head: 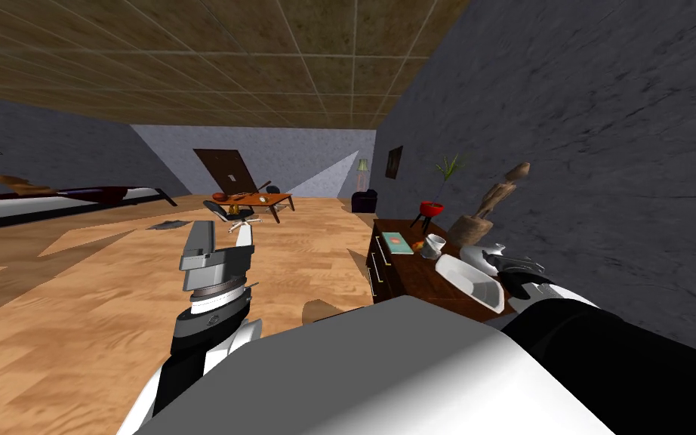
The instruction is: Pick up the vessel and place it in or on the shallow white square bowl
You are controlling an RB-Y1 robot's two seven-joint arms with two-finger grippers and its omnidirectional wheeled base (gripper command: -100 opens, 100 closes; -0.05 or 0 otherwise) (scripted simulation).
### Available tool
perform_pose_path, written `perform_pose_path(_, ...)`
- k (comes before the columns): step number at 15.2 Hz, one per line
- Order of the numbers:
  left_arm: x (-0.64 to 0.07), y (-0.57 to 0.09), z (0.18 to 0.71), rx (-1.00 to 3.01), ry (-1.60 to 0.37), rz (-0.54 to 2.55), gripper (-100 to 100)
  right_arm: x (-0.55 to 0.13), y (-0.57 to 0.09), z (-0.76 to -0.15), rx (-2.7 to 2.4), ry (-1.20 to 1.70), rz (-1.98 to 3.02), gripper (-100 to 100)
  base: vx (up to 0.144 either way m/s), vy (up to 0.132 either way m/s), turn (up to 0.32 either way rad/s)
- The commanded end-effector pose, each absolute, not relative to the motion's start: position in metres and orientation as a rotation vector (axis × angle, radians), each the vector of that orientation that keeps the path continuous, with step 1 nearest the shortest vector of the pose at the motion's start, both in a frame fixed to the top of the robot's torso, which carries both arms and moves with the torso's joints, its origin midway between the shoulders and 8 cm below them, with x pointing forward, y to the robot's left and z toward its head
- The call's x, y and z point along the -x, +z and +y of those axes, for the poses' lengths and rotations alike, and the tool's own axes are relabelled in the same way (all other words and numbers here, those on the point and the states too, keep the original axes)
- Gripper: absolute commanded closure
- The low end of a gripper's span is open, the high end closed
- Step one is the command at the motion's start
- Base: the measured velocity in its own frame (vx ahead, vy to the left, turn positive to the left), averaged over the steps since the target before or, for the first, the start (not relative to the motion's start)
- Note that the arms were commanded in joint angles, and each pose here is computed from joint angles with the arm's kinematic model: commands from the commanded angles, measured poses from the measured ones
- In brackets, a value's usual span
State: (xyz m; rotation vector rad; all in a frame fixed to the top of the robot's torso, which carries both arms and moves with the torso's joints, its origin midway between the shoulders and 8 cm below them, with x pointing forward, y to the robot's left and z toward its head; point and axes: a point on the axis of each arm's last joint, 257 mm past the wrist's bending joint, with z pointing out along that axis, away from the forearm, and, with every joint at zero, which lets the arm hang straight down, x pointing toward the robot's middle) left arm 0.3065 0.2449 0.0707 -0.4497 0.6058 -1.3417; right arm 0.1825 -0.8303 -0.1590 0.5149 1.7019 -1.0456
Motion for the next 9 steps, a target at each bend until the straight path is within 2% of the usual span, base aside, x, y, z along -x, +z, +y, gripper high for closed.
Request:
perform_pose_path(1, -0.306, 0.071, 0.245, 0.45, -1.342, 0.606, 0, -0.169, -0.158, -0.842, -0.523, -1.097, 1.71, -100, 0.096, -0.026, 0.034)
perform_pose_path(3, -0.306, 0.071, 0.245, 0.45, -1.342, 0.606, 0, -0.149, -0.154, -0.856, -0.535, -1.17, 1.72, -100, 0.14, -0.039, 0.061)
perform_pose_path(4, -0.306, 0.071, 0.245, 0.45, -1.342, 0.606, 0, -0.161, -0.156, -0.85, -0.528, -1.124, 1.714, -100, 0.099, -0.033, 0.032)
perform_pose_path(9, -0.306, 0.071, 0.245, 0.45, -1.342, 0.606, 0, -0.123, -0.151, -0.87, -0.542, -1.154, 1.711, -100, 0.057, 0.008, 0.036)
